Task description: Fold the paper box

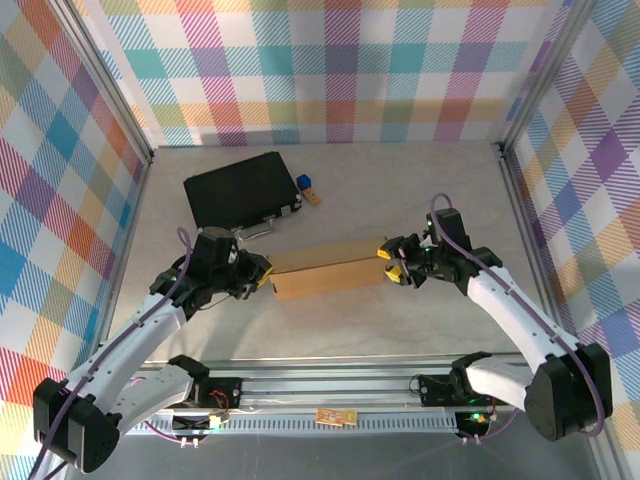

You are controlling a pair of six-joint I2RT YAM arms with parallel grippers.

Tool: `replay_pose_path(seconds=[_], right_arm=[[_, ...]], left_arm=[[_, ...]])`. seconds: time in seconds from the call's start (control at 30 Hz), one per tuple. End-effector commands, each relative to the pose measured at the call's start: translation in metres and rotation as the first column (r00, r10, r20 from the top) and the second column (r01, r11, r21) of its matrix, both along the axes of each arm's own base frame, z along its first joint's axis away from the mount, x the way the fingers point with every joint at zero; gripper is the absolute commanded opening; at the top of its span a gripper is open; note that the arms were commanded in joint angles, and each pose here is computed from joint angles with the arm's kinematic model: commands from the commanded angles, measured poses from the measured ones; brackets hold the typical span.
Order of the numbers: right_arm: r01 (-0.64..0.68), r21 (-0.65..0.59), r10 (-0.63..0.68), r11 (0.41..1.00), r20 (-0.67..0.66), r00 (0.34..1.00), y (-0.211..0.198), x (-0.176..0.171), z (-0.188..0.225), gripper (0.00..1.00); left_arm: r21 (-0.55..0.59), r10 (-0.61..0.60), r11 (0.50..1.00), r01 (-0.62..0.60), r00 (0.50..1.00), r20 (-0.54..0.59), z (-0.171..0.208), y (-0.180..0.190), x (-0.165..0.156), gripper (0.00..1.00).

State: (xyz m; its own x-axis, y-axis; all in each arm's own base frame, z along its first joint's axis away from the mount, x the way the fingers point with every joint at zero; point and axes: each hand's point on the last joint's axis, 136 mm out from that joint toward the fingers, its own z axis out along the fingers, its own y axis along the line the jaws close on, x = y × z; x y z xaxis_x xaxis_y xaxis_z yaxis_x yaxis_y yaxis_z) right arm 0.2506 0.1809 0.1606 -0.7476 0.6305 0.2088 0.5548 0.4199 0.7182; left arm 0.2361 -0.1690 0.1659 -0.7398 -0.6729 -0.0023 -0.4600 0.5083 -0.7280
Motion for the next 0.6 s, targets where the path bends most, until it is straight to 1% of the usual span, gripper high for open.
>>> replay_pose_path(seconds=[0.0,0.13,0.3,0.4,0.47,0.5,0.57], right_arm=[[-0.058,-0.059,0.049,0.997,-0.15,0.987,-0.013,-0.047,-0.036,0.45],[-0.087,-0.079,0.072,0.993,-0.168,0.983,-0.022,-0.07,-0.055,0.44],[-0.111,-0.123,0.089,0.986,-0.174,0.981,-0.032,-0.087,-0.076,0.45],[-0.103,-0.137,0.078,0.985,-0.18,0.981,-0.036,-0.088,-0.083,0.46],[-0.095,-0.144,0.069,0.985,-0.181,0.981,-0.037,-0.086,-0.086,0.48],[-0.091,-0.142,0.066,0.986,-0.174,0.983,-0.037,-0.083,-0.086,0.49],[-0.09,-0.156,0.066,0.984,-0.154,0.986,-0.039,-0.076,-0.079,0.5]], left_arm=[[0.121,-0.033,0.991,0.059,0.978,-0.205,-0.054,0.011,-0.049,0.18],[0.147,-0.041,0.986,0.075,0.974,-0.222,-0.072,0.01,-0.062,0.17],[0.167,-0.056,0.981,0.096,0.971,-0.231,-0.094,0.002,-0.064,0.18],[0.187,-0.081,0.974,0.131,0.963,-0.256,-0.102,-0.003,-0.066,0.19],[0.19,-0.086,0.972,0.14,0.961,-0.264,-0.105,-0.005,-0.067,0.22],[0.196,-0.089,0.97,0.143,0.96,-0.264,-0.105,-0.005,-0.066,0.24],[0.221,-0.092,0.965,0.144,0.969,-0.23,-0.093,-0.005,-0.057,0.28]])
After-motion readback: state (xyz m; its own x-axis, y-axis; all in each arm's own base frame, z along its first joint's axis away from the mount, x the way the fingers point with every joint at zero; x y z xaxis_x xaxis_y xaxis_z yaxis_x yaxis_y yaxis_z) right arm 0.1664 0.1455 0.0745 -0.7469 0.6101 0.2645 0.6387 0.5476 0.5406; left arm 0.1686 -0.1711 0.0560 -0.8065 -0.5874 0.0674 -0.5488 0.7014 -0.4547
